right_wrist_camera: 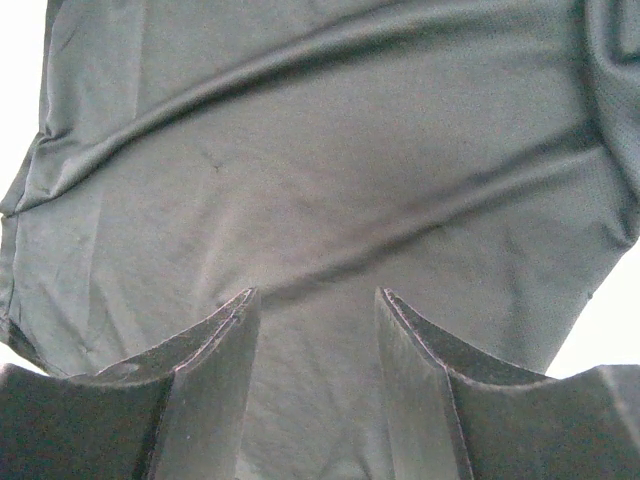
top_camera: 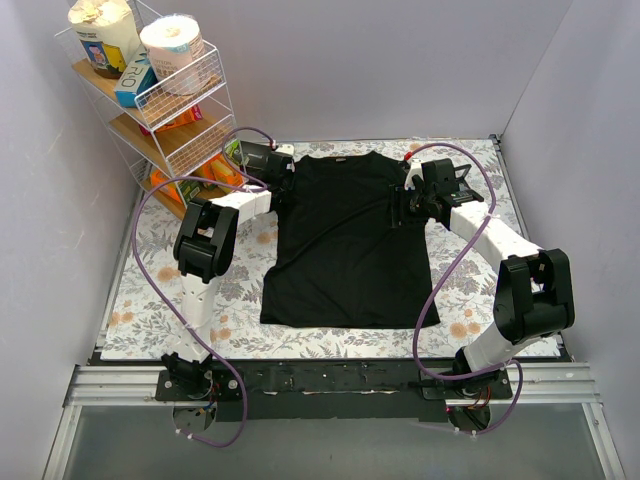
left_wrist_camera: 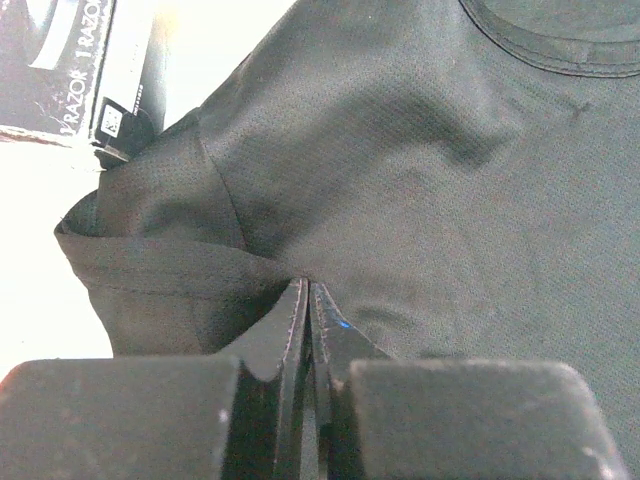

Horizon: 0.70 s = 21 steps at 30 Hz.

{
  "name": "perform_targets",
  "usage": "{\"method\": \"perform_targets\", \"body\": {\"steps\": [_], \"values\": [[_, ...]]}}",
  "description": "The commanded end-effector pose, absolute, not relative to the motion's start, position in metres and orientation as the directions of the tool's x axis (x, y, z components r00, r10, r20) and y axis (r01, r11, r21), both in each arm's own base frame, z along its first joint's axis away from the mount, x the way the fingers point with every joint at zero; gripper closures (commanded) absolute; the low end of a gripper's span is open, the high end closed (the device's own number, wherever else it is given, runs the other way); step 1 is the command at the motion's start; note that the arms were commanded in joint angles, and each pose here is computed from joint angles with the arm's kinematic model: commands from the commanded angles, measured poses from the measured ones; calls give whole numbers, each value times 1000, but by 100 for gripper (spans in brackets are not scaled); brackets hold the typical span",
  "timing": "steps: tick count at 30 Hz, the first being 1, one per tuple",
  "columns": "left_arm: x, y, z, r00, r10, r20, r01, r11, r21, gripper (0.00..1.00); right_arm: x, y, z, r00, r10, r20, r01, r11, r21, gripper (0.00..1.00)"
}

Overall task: Pin the brooch onto the clothing
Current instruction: Adjust the clothes at the center of the board.

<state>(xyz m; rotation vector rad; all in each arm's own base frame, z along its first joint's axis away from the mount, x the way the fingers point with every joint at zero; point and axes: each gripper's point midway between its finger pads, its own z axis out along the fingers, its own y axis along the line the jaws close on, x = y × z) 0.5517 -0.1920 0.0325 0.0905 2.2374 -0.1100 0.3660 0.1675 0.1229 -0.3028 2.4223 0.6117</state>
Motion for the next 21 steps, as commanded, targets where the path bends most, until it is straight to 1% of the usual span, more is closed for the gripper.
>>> {"method": "perform_targets", "body": {"steps": [1,7,10,20,21], "values": [[559,-189,65,-564,-11,-826,76,995,-65,100,366,167,133,-760,-82,-644,-375,865,332,43],[563,-186,115,-456,-92,-885,44,991,-126,100,364,167,133,-760,-83,-644,-376,866,331,43],[560,-176,132,-417,-131,-899,14,989,-150,100,362,166,133,-762,-82,-643,-373,867,331,43],[533,-133,117,-453,-174,-875,-77,985,-156,100,356,165,131,-766,-83,-638,-371,867,333,43],[527,-129,109,-469,-171,-867,-88,985,-147,100,356,165,131,-766,-80,-638,-369,867,335,43]]}}
